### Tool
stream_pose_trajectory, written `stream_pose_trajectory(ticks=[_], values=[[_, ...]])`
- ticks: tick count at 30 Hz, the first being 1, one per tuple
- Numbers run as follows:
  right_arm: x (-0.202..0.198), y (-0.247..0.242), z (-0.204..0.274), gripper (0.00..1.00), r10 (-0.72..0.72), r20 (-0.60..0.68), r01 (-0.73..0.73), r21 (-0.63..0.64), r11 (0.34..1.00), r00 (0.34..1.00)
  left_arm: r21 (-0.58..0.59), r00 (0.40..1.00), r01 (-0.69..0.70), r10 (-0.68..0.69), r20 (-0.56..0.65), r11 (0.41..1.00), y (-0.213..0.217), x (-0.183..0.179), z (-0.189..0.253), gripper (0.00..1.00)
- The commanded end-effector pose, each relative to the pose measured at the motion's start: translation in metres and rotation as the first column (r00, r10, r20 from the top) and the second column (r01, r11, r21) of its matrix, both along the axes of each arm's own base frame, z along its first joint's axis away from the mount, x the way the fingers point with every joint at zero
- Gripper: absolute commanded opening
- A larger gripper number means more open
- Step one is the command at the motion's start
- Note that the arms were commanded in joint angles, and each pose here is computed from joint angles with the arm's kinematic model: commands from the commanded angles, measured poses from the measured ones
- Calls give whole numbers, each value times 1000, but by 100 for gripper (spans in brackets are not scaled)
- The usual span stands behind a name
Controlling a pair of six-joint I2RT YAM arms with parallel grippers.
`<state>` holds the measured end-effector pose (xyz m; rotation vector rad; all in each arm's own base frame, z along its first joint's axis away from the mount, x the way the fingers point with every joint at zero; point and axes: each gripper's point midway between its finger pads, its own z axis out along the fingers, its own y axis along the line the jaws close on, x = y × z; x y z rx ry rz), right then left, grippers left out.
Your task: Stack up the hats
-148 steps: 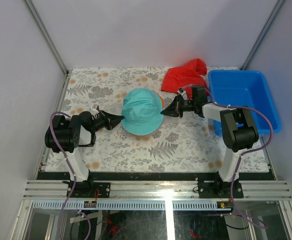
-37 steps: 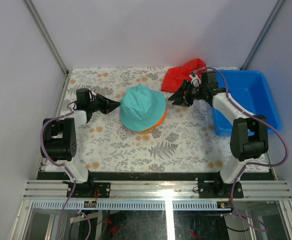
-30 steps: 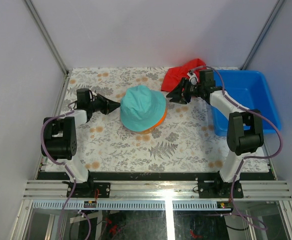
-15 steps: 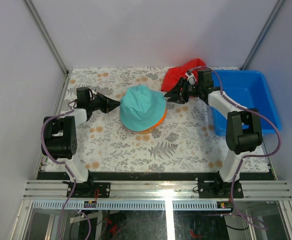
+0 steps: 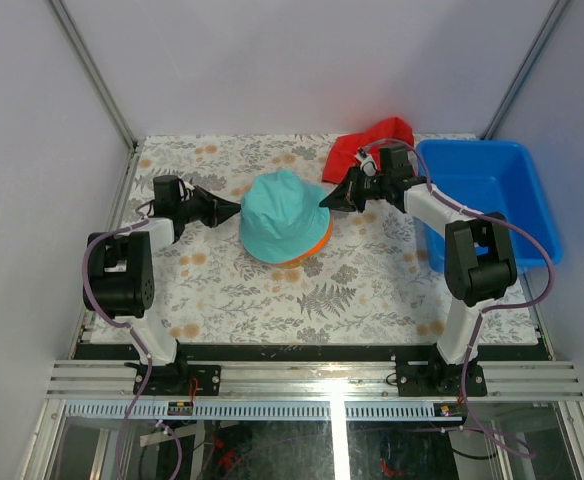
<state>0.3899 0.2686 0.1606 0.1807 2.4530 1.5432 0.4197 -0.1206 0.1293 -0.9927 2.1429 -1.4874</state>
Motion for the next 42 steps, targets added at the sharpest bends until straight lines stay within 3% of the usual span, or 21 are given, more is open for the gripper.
stream_pose_trajectory(ticks=[1,7,13,18,20,27,32,35,38,39,41,42], values=[[-8,-4,-14,0,5,-2,-6,-37,999,1000,7,1000,-15,15,-19,1000,2,-3,-17,0],[-19,-12,-50,0,9,-48,-14,-90,996,999,18,999,-17,18,-48,1000,3,-11,-37,0],[-17,-11,-42,2,16,-21,-18,-91,996,1000,15,999,-23,24,-33,1000,3,-12,-33,0],[-12,-11,-18,28,15,32,-13,-82,997,999,21,1000,-27,27,15,999,6,-5,-13,1],[-10,-13,-11,38,11,52,-6,-99,995,999,35,999,-42,41,34,999,11,-1,-4,10],[-4,-31,-2,48,-19,97,35,-171,985,995,93,991,-110,103,81,989,48,11,23,31],[-4,-47,-3,57,-30,128,60,-238,969,991,154,982,-146,125,139,977,67,13,41,34],[-3,-63,-4,64,-35,167,88,-323,942,985,283,974,-170,117,195,944,81,6,53,34],[-5,-78,1,73,-24,203,108,-411,905,979,453,957,-245,138,256,857,103,-9,65,39],[-7,-83,5,79,-22,216,117,-436,892,976,485,946,-284,160,281,827,112,-15,72,43],[-13,-91,12,100,-28,238,142,-476,868,971,530,923,-364,222,313,766,132,-27,78,52],[-19,-94,18,99,-21,260,153,-497,854,965,545,908,-408,264,325,732,146,-33,81,57]])
